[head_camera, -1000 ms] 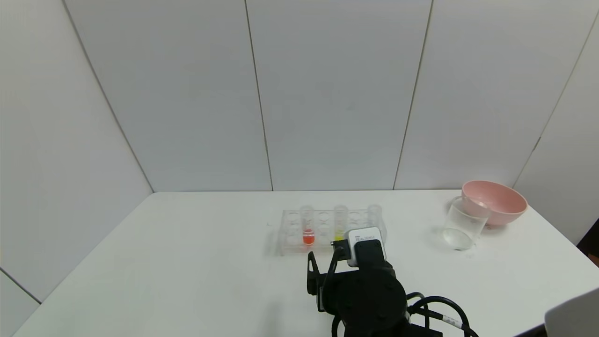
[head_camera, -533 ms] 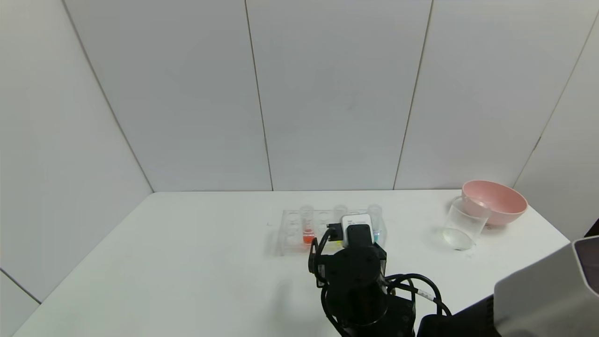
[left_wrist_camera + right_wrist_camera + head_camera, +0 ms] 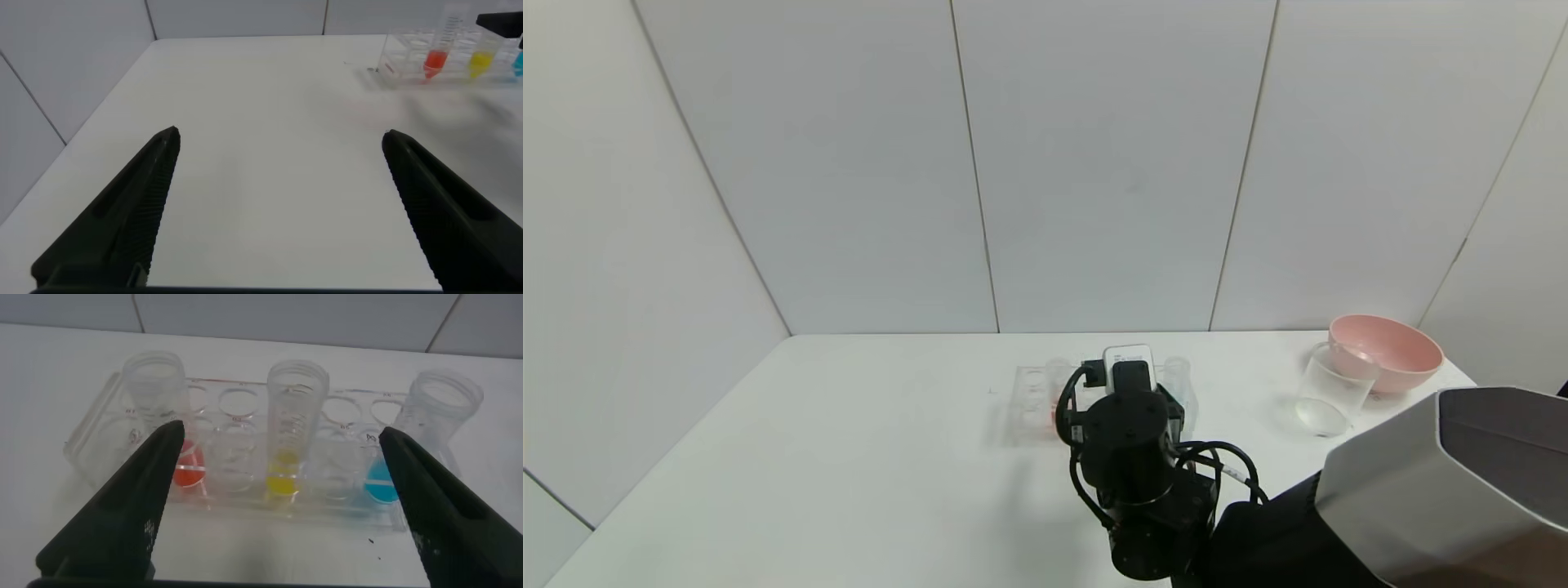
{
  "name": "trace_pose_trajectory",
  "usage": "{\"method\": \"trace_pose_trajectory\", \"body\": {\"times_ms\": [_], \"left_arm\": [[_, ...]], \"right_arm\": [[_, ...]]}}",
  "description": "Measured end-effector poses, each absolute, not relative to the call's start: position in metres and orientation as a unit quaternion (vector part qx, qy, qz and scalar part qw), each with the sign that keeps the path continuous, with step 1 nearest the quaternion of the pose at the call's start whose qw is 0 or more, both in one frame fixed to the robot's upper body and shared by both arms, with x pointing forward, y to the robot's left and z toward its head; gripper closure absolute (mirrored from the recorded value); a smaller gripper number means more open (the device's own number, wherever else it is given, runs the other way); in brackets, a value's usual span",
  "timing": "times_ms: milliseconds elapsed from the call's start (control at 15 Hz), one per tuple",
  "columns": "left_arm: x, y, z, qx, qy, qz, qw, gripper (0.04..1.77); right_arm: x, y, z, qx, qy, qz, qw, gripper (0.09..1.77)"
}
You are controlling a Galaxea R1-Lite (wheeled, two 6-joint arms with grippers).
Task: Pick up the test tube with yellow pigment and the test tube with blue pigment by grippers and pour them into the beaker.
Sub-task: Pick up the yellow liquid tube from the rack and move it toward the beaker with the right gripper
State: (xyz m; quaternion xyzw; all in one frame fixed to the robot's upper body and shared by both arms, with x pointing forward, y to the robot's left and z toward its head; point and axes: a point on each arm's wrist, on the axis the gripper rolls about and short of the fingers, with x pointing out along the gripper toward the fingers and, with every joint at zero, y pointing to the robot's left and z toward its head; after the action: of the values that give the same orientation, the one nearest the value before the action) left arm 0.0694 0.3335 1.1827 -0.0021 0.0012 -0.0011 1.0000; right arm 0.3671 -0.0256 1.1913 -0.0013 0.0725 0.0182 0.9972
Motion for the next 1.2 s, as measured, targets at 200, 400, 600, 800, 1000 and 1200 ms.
{"method": "trace_pose_trajectory", "body": {"times_ms": [200,400,600,800,1000,1200], "left_arm": [[0.069,0.334,1.183,-0.002,0.001,-0.001,1.000,0.05],[0.069,0.334,1.183,-0.002,0.001,-0.001,1.000,0.05],[0.069,0.334,1.183,-0.002,0.001,-0.001,1.000,0.05],[0.069,0.334,1.183,-0.002,0.001,-0.001,1.000,0.05],[0.069,0.334,1.183,-0.002,0.001,-0.001,1.000,0.05],[0.069,0.334,1.183,-0.002,0.001,-0.001,1.000,0.05]], "right_arm": [[0.383,-0.023,1.187,0.006,0.071,0.027,0.997,0.15],[0.401,-0.026,1.182,0.006,0.069,0.025,0.997,0.15],[0.412,-0.030,1.179,0.005,0.069,0.026,0.997,0.15],[0.418,-0.032,1.175,0.002,0.071,0.026,0.997,0.15],[0.420,-0.033,1.172,-0.001,0.073,0.024,0.997,0.15],[0.421,-0.033,1.172,0.000,0.072,0.024,0.997,0.48]]}}
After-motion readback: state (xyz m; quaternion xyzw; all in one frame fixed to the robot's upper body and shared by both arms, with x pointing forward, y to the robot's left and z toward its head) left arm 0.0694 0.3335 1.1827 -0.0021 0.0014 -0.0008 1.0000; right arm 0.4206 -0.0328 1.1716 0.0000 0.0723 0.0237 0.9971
